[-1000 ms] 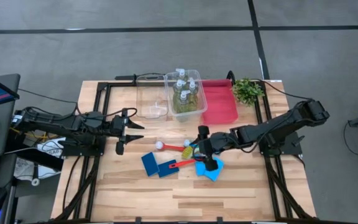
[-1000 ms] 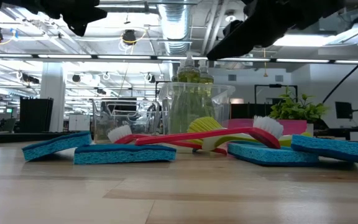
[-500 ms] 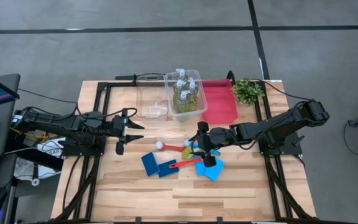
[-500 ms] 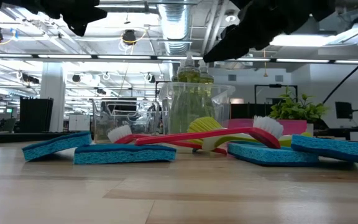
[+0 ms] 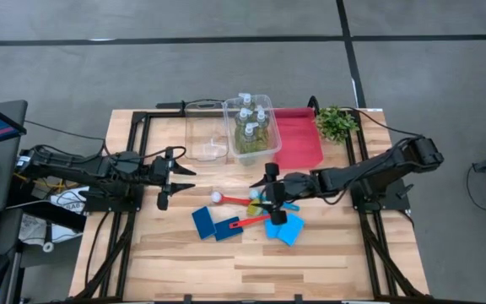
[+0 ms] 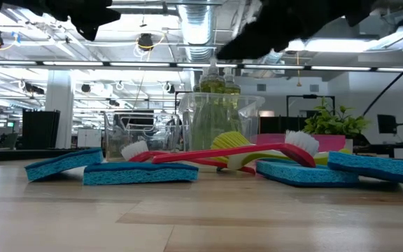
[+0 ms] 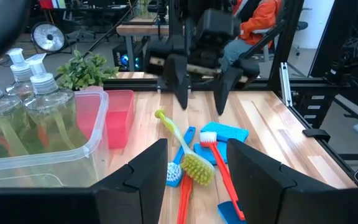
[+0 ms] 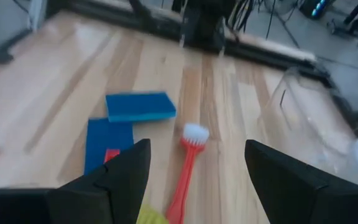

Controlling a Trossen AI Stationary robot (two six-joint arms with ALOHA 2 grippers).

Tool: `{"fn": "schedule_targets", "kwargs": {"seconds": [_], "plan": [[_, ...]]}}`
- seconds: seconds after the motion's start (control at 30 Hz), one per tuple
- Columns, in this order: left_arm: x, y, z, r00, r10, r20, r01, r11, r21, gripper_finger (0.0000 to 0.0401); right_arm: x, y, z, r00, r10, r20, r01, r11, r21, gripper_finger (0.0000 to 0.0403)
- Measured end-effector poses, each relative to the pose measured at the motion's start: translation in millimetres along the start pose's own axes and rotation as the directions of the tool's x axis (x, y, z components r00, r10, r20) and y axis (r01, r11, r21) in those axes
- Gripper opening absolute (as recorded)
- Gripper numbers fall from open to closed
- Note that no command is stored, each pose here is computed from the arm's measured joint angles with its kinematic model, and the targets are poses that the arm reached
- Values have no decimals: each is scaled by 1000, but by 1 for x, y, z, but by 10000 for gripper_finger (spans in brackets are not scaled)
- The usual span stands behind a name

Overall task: Pick & Place Kitchen Sink Supplies
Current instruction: Put the blue dish brush into the pink bin

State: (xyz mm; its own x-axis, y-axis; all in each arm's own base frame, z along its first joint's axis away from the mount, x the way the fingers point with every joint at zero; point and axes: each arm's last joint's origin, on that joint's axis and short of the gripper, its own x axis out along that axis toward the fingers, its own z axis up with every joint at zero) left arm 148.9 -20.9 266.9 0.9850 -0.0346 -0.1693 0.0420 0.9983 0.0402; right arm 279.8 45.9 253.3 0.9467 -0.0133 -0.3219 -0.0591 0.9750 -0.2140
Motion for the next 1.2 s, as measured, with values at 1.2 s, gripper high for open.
{"fn": "schedule_targets", "kwargs": {"seconds": [1.2], "plan": [[0, 0, 1, 1000, 0, 7, 1, 996, -88, 167, 31, 29, -48, 951, 99, -292, -61, 989, 134, 255]]}}
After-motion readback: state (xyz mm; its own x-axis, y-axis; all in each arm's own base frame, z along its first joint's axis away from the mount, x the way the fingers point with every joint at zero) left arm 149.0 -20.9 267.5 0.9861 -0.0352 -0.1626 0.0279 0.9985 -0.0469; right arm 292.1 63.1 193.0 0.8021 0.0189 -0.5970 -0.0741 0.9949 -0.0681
